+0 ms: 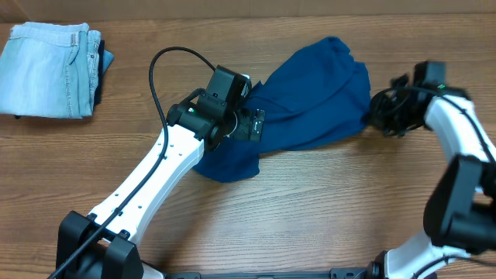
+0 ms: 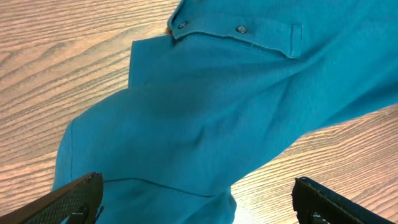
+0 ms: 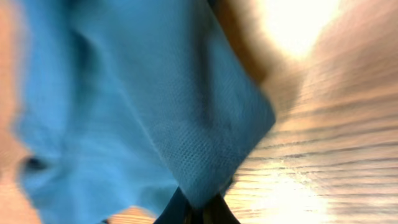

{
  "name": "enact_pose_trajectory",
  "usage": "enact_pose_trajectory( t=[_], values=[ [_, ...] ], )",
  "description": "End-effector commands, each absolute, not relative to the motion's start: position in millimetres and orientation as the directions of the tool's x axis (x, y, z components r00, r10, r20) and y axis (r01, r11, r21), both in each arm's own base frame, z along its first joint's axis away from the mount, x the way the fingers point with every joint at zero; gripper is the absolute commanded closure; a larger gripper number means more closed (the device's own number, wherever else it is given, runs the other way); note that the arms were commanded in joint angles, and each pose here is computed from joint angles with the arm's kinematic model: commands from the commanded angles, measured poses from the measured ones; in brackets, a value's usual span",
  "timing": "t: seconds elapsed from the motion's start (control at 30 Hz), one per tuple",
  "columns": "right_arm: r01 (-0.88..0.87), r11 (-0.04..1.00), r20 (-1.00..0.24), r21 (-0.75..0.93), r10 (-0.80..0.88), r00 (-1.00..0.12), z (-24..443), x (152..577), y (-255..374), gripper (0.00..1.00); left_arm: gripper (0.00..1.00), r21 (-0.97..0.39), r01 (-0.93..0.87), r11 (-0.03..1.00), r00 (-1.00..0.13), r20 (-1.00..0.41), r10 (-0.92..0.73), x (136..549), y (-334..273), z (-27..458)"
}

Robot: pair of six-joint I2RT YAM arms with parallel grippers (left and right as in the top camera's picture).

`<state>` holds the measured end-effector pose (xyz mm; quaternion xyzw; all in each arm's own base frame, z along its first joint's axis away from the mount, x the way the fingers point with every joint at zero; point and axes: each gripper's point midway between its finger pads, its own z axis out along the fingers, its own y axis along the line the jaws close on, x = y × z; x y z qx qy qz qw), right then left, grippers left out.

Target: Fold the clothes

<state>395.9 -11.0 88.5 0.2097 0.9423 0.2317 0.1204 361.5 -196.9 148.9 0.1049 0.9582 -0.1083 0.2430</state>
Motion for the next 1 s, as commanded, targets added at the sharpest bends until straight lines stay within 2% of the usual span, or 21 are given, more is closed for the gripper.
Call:
enact_pose_trajectory(
  t=[0.0, 0.1, 0.23, 0.5, 0.7, 0.8, 0.97],
  values=[
    [0.141, 0.851, -0.448, 0.506, 0.399, -0.800, 221, 421, -12, 0.96, 0.00, -0.154, 0.285, 0.946, -0.840, -0.515, 0.169, 368, -202, 157],
    [0.053, 0.886, -0.599, 0.461, 0.355, -0.718, 284, 425, -14, 0.96, 0.00, -0.157, 0.287, 0.945, -0.834, -0.526, 0.166, 370, -203, 159],
    [0.032, 0.902, -0.678, 0.430, 0.347, -0.648, 322, 430, -21, 0.96, 0.00, -0.157, 0.287, 0.945, -0.834, -0.526, 0.166, 370, -203, 159],
    [0.003, 0.901, -0.693, 0.433, 0.336, -0.638, 328, 433, -13, 0.96, 0.00, -0.165, 0.292, 0.942, -0.835, -0.524, 0.167, 369, -205, 159],
    [-0.103, 0.897, -0.734, 0.429, 0.280, -0.618, 336, 448, 20, 0.96, 0.00, -0.179, 0.302, 0.936, -0.836, -0.521, 0.170, 367, -208, 159],
    [-0.025, 0.938, -0.786, 0.346, 0.276, -0.553, 336, 468, 1, 0.96, 0.00, -0.178, 0.301, 0.937, -0.839, -0.517, 0.171, 366, -208, 158],
    [0.019, 0.947, -0.802, 0.320, 0.281, -0.528, 324, 490, -15, 0.95, 0.00, -0.173, 0.301, 0.938, -0.849, -0.496, 0.181, 361, -207, 155]
  ],
)
